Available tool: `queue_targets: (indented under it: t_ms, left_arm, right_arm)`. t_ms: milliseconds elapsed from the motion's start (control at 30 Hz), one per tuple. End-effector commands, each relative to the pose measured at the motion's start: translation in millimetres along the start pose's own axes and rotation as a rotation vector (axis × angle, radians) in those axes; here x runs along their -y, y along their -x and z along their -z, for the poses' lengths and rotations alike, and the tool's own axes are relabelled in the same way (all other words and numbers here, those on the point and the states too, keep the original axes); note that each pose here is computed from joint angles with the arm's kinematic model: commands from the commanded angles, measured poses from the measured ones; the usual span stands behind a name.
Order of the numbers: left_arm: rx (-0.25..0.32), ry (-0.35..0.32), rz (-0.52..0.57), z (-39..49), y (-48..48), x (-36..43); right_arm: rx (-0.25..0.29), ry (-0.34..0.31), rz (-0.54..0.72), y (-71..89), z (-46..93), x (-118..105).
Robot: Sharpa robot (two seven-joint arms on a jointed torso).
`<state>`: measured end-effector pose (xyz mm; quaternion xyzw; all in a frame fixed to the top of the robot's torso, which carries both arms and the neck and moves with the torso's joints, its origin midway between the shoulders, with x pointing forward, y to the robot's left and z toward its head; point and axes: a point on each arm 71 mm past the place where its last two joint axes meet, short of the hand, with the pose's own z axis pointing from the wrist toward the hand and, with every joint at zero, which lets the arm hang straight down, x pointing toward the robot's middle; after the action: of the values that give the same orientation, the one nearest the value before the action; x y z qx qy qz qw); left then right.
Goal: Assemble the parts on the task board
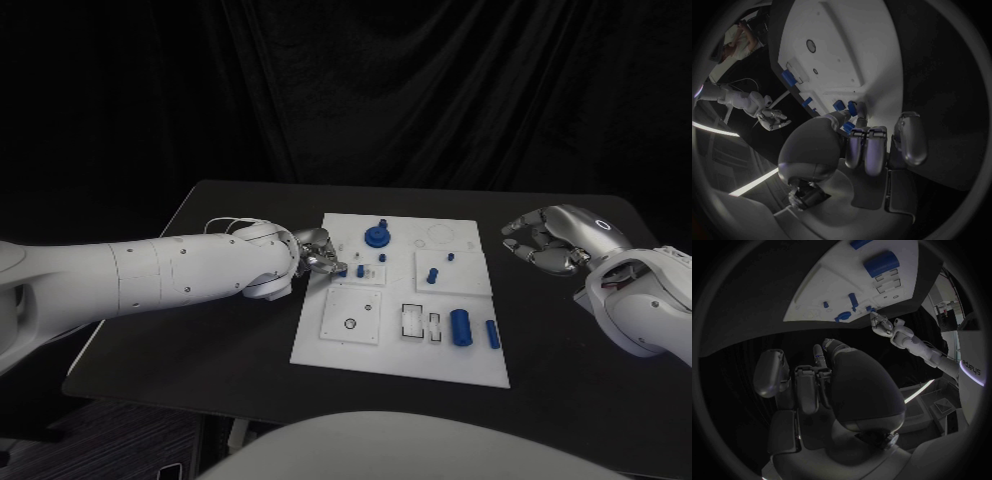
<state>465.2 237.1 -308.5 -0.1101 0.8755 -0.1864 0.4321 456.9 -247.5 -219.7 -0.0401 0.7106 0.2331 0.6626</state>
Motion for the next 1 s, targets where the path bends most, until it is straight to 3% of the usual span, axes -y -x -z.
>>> queue_targets:
  t_ms: [33, 367, 1000]
  left_arm:
    - [-0.019, -0.008, -0.002, 0.2, -5.3, -0.2]
    - [0.003, -0.034, 0.005, 1.1, -4.2, 0.4]
    - [0.113, -0.111, 0.038, 8.7, 2.8, 2.7]
  right_arm:
    - [-0.008, -0.018, 0.003, -1.5, 0.5, 1.6]
    - [-0.008, -0.019, 0.003, -1.8, 0.8, 2.0]
    - [-0.007, -0.023, 0.003, -1.2, 2.3, 3.8]
